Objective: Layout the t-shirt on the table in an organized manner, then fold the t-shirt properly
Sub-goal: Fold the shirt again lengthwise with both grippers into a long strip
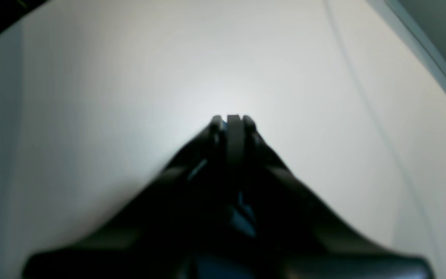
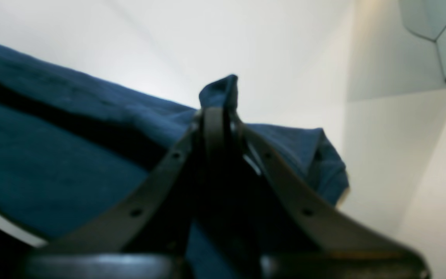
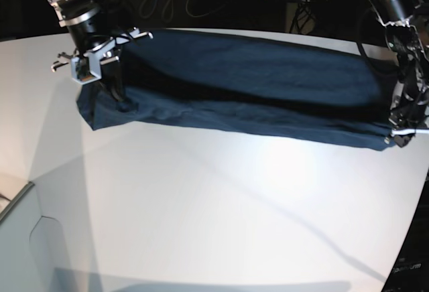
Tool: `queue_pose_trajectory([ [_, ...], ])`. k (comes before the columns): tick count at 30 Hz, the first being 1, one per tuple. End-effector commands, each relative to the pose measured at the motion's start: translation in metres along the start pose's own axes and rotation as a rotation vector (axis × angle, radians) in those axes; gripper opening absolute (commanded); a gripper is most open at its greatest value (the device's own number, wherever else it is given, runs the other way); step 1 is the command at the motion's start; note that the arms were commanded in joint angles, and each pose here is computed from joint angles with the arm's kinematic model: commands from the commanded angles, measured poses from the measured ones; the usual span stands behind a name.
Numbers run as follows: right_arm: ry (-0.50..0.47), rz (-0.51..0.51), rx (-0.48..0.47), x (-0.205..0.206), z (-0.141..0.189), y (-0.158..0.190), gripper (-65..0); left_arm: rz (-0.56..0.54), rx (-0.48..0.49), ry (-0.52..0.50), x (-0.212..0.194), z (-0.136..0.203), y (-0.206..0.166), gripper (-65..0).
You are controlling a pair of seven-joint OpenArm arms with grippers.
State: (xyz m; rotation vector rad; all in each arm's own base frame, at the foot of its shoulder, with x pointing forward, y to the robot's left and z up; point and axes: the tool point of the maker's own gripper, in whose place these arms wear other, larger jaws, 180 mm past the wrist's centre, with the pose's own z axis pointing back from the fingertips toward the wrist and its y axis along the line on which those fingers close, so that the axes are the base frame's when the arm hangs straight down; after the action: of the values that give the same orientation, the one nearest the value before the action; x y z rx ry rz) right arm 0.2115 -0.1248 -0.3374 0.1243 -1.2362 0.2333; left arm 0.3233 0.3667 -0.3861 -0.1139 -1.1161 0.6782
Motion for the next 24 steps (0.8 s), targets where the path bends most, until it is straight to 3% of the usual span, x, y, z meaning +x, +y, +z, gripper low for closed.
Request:
queue_pose_trajectory([
  [1,-0.029,-0.004,0.002,0.006,0.006,0.001,-65.0,-0.01,-0.01,-0.061,0.023,0.002,0.001,-65.0],
  [9,0.052,-0.025,0.019,-0.018,0.024,0.011,-65.0,-0.015,0.036,-0.025,0.004,0.016,0.025,-65.0],
  [16,0.097,-0.058,0.085,-0.031,0.035,0.04,-65.0,-0.016,0.039,-0.018,0.002,0.016,0.026,-65.0],
  [24,0.162,-0.081,0.087,-0.058,0.036,0.04,-65.0,-0.007,0.027,-0.017,-0.007,0.031,0.025,-65.0],
])
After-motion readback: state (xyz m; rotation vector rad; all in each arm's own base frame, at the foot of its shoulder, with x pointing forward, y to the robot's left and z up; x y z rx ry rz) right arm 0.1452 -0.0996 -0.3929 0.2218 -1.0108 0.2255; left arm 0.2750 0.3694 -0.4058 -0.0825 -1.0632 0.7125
